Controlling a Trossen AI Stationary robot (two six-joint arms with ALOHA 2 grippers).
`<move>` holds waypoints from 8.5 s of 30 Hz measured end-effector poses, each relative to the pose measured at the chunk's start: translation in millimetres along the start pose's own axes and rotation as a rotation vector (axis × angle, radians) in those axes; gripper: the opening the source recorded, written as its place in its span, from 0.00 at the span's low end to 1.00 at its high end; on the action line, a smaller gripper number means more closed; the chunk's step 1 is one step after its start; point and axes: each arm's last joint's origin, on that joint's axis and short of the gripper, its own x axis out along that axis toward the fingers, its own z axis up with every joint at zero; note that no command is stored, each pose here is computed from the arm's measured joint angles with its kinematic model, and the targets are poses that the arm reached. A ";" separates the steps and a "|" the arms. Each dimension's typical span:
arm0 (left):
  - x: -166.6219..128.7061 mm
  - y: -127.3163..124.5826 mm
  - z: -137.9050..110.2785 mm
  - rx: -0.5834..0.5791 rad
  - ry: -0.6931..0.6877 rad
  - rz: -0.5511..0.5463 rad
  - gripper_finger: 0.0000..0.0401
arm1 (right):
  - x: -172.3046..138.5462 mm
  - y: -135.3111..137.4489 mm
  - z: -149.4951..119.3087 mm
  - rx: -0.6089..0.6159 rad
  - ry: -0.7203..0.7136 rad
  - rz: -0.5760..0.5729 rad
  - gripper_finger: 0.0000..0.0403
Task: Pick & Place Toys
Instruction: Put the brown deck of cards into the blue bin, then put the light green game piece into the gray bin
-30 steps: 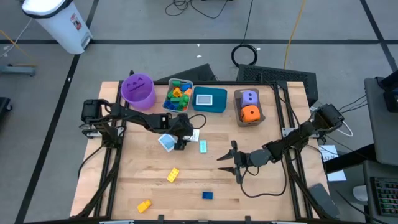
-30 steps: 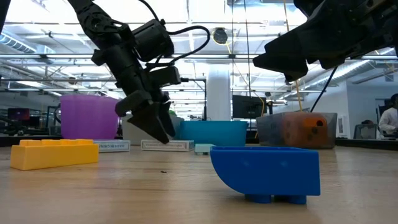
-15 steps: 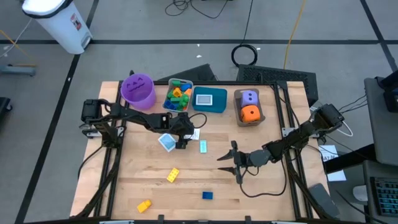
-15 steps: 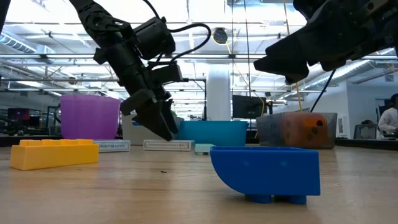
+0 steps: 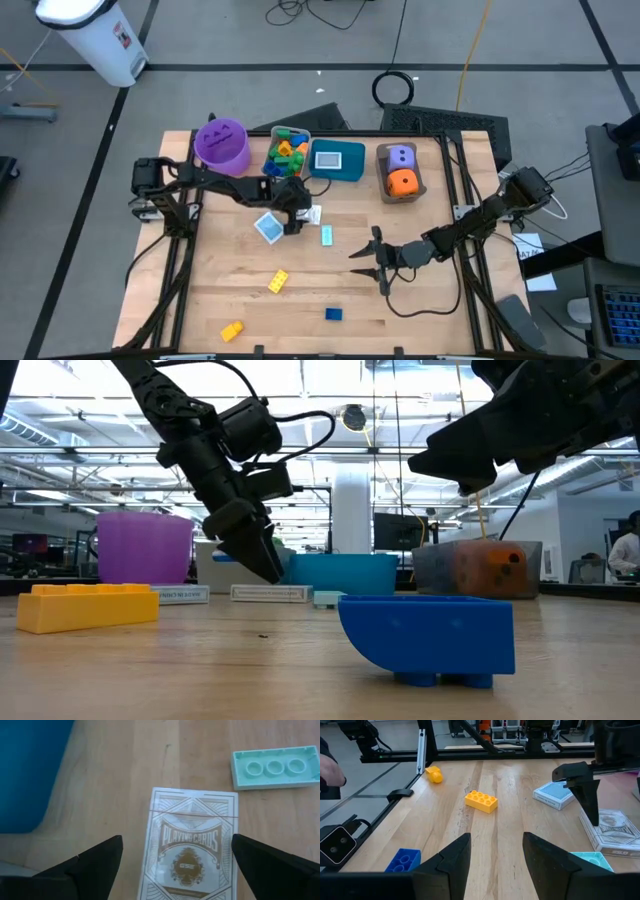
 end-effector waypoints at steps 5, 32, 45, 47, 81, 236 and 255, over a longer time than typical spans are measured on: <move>-0.1 1.7 -0.3 -0.007 0.000 0.004 0.94 | 0.0 -0.1 -0.7 -0.002 0.007 -0.001 0.42; -0.3 -5.6 -0.7 0.006 0.017 -0.019 0.94 | 0.0 -0.2 -0.6 -0.002 0.006 -0.001 0.42; -0.4 -2.3 -2.4 -0.021 0.029 -0.017 0.94 | 0.0 -0.1 -0.6 -0.001 0.006 -0.001 0.42; -0.4 -2.3 -2.5 -0.020 0.030 -0.017 0.94 | 0.0 -0.1 -0.6 -0.002 0.006 -0.001 0.42; 11.0 -8.0 0.4 0.018 -0.028 -0.046 0.77 | -0.1 -0.1 -0.7 -0.020 0.006 -0.002 0.42; -163.9 -69.1 41.0 0.149 -1.099 -0.417 0.89 | 25.2 -291.1 32.8 0.197 0.048 -0.547 0.42; -142.3 -73.5 26.1 0.065 -0.806 0.040 0.89 | 13.2 -181.4 113.7 -0.042 -0.083 -0.029 0.48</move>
